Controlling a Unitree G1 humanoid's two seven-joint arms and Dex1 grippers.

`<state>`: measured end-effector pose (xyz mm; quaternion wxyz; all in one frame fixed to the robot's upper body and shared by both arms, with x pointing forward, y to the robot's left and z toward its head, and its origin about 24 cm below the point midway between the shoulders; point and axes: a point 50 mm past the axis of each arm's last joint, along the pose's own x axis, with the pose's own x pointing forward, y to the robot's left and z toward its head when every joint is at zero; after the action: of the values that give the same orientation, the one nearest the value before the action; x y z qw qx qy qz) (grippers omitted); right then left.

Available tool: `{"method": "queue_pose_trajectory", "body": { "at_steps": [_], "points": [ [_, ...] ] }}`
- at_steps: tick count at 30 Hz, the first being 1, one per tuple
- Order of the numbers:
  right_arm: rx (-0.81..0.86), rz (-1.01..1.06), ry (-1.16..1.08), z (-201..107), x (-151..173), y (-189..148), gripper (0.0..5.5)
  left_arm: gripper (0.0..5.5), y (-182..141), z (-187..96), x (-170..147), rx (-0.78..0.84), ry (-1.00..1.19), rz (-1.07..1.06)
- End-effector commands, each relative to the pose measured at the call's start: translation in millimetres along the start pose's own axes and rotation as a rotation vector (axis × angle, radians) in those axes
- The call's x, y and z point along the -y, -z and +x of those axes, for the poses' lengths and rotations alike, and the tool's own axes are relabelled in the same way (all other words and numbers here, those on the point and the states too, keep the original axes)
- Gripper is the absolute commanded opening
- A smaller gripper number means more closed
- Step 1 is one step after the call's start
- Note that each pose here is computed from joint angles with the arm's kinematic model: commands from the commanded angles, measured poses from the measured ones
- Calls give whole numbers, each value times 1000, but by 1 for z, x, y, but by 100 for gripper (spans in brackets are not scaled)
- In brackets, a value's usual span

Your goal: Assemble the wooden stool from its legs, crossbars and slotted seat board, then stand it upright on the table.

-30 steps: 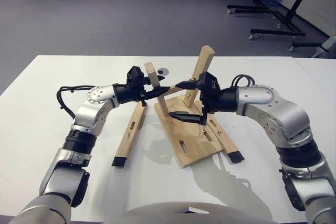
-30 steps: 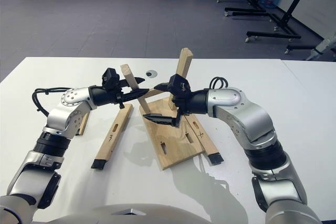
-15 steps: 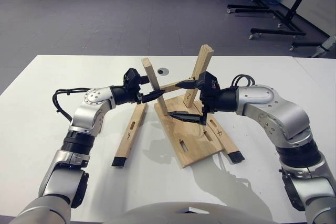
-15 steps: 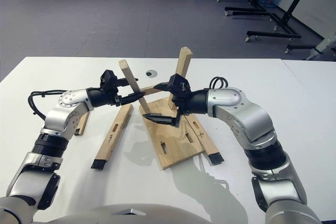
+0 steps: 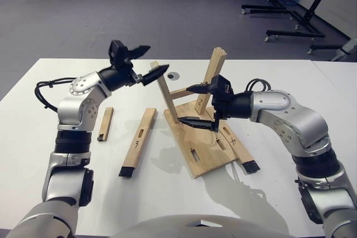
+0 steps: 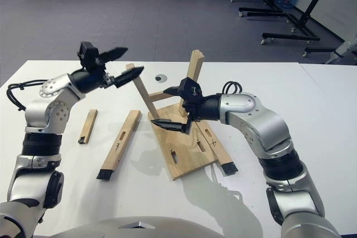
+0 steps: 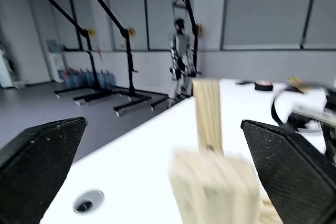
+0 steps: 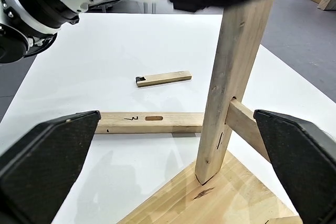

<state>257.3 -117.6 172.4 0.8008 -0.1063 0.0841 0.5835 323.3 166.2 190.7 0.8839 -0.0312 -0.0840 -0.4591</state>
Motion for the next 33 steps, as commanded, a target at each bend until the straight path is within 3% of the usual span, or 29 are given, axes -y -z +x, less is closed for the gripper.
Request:
{"method": "queue_pose_trajectory", "body": {
  "at_steps": [1, 8, 13, 21, 29, 33],
  "points": [
    [17, -22, 16, -1, 3, -7, 540, 537, -36, 3, 6, 111, 44, -37],
    [23, -23, 20, 0, 2, -6, 540, 537, -92, 7, -17, 290, -148, -43],
    [22, -23, 20, 1, 0, -4, 540, 537, -115, 35, -22, 325, -262, -104],
    [22, -17, 21, 3, -2, -2, 540, 537, -94, 83, 19, 209, -205, -251],
    [25, -4, 35, 3, -2, -1, 540, 537, -59, 67, 35, 70, -282, -300],
    [26, -4, 39, 2, -2, -1, 540, 537, -72, 69, 33, 92, -273, -266]
  ]
}}
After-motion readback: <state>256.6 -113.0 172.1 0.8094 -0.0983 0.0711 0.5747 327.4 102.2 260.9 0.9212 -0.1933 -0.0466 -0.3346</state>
